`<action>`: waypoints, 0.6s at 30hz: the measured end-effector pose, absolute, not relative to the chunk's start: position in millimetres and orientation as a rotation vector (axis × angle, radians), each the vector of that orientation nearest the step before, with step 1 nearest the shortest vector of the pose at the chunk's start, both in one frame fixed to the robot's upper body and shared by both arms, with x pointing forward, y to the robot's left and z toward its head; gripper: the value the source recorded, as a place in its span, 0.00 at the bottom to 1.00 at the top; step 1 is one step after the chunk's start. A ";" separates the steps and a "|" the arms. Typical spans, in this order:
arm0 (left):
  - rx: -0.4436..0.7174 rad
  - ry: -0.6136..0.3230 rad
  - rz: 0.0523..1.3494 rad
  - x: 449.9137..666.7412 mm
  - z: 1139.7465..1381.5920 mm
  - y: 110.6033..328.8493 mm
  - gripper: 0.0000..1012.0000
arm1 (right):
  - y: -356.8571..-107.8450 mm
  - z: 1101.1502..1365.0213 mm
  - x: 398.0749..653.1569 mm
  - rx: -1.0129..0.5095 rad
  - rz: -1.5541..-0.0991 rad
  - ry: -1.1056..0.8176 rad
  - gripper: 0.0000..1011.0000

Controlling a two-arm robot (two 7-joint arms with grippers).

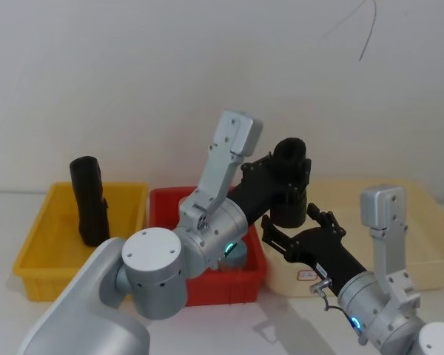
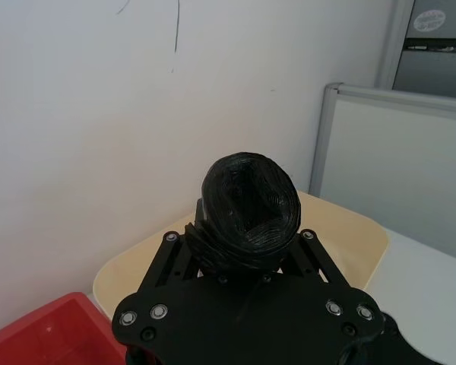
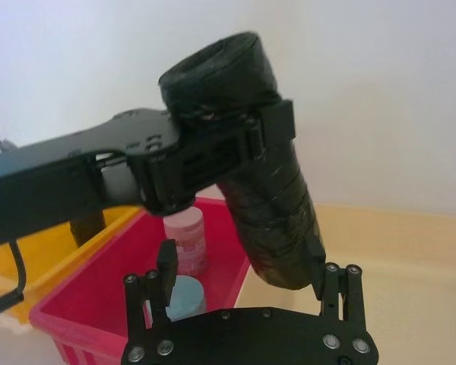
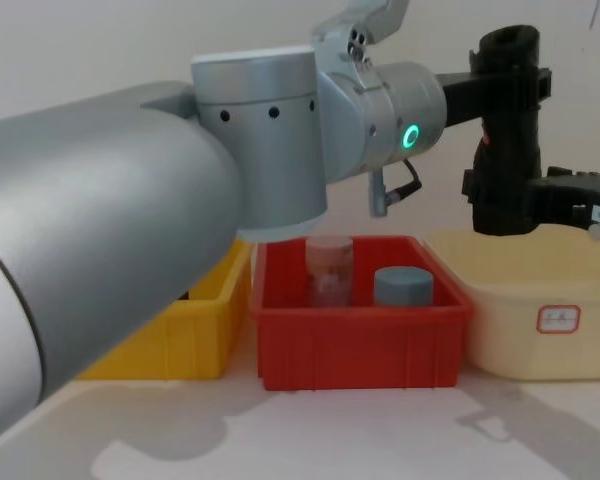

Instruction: Pick up the garbage bag with the one hand and transfer it to the other hand.

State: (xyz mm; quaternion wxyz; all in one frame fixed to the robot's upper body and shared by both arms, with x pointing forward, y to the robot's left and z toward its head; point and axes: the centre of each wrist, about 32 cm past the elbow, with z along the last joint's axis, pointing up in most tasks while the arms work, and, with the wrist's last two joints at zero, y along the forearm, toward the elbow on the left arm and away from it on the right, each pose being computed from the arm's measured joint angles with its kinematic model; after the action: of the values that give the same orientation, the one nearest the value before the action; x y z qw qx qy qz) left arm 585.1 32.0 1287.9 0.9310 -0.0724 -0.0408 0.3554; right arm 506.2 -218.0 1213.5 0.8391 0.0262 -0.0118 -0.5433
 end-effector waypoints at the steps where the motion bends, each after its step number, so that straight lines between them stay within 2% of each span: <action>1: -0.150 -0.081 0.726 585.0 1289.6 31.7 0.37 | -218.1 1213.5 506.1 0.054 -1.148 -0.027 0.99; 18: -0.129 -0.054 0.720 583.9 1301.6 29.7 0.37 | -227.3 1216.0 505.6 0.045 -1.161 -0.072 0.99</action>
State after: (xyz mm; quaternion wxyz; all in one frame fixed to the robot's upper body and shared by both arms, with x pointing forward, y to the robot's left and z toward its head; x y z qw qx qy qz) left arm 583.9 29.7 1301.6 0.9335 -0.0631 -0.0264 0.3520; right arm 505.6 -227.3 1216.0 0.8354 0.0213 -0.0341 -0.5482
